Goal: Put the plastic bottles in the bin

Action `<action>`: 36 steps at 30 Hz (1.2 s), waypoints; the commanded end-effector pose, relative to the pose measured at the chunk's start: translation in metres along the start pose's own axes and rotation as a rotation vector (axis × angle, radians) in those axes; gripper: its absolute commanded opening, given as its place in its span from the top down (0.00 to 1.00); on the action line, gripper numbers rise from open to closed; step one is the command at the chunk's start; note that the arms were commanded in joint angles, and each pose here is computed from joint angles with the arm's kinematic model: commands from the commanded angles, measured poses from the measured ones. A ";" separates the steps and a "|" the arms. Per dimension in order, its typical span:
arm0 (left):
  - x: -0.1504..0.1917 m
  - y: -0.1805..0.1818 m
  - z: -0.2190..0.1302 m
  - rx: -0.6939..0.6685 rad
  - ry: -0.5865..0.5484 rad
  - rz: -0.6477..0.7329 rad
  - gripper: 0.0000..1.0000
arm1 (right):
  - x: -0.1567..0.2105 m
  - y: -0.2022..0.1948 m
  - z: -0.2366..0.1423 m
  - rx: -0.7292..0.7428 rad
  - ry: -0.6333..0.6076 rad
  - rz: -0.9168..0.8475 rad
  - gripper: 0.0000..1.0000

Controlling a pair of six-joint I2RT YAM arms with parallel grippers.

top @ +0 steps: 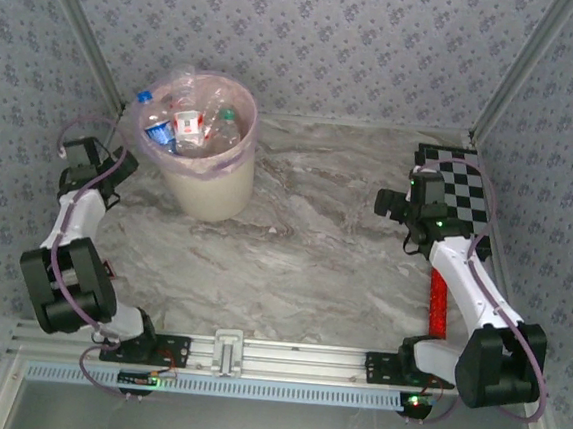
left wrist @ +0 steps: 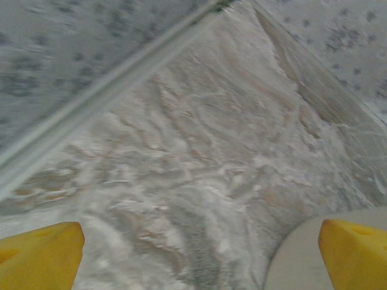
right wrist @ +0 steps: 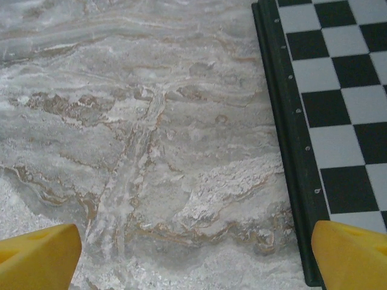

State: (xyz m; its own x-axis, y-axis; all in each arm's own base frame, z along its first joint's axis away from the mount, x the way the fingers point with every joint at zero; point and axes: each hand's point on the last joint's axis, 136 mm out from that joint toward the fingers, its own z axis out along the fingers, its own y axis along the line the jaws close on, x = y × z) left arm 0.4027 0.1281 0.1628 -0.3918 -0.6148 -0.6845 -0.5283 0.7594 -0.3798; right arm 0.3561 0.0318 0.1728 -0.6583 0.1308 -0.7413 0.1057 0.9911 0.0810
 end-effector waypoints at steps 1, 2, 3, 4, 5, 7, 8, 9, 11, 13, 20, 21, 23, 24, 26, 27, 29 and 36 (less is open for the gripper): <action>-0.017 -0.056 0.003 0.179 -0.052 0.026 0.01 | -0.004 0.001 -0.003 -0.027 -0.038 0.020 0.00; -0.009 -0.066 0.007 0.193 -0.035 0.043 0.01 | -0.003 0.002 -0.003 -0.033 -0.038 0.022 0.00; -0.001 -0.072 0.010 0.193 -0.022 0.057 0.01 | -0.002 0.002 -0.003 -0.039 -0.034 0.022 0.00; 0.004 -0.075 0.012 0.190 -0.020 0.061 0.01 | -0.002 0.003 -0.003 -0.042 -0.029 0.023 0.00; 0.009 -0.080 0.014 0.199 -0.020 0.057 0.01 | -0.001 0.004 -0.003 -0.047 -0.023 0.020 0.00; 0.018 -0.089 0.016 0.221 -0.012 0.050 0.02 | -0.001 0.005 -0.005 -0.055 -0.017 0.017 0.00; 0.023 -0.095 0.017 0.231 -0.005 0.057 0.02 | -0.001 0.006 -0.006 -0.058 -0.019 0.017 0.00; 0.028 -0.102 0.017 0.241 0.004 0.070 0.02 | 0.000 0.006 -0.007 -0.060 -0.022 0.018 0.00; 0.042 -0.120 0.017 0.272 0.026 0.097 0.03 | 0.000 0.005 -0.008 -0.060 -0.030 0.020 0.00; 0.058 -0.136 0.018 0.293 0.050 0.130 0.03 | 0.001 0.004 -0.007 -0.061 -0.036 0.026 0.00; 0.095 -0.177 0.024 0.341 0.102 0.196 0.02 | -0.002 0.003 -0.009 -0.057 -0.086 0.033 0.00; 0.093 -0.174 0.022 0.324 0.095 0.202 0.01 | -0.003 0.001 -0.009 -0.036 -0.100 0.028 0.00; 0.080 -0.167 0.014 0.293 0.051 0.218 0.01 | -0.005 -0.007 -0.008 0.024 -0.128 0.013 0.00; 0.071 -0.162 0.007 0.277 0.025 0.230 0.01 | -0.003 -0.011 -0.006 0.053 -0.131 0.000 0.00; 0.053 -0.152 -0.009 0.240 -0.018 0.279 0.01 | 0.001 -0.012 0.000 0.075 -0.118 -0.032 0.00; 0.042 -0.144 -0.018 0.208 -0.043 0.310 0.01 | 0.004 -0.012 0.005 0.080 -0.107 -0.047 0.00; 0.024 -0.128 -0.036 0.138 -0.092 0.369 0.01 | 0.007 -0.014 0.013 0.125 -0.099 -0.074 0.00; 0.030 -0.063 -0.043 0.015 -0.118 0.416 0.01 | 0.019 -0.040 0.048 0.313 -0.069 -0.125 0.00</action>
State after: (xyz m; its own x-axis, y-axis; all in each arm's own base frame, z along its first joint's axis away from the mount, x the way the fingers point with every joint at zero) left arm 0.4087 0.0392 0.2406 -0.3660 -0.2918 -0.8837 -0.3002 0.9358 -0.1847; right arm 0.3697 0.0127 0.1298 -0.6381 0.0379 -0.7690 0.1905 0.9755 -0.1100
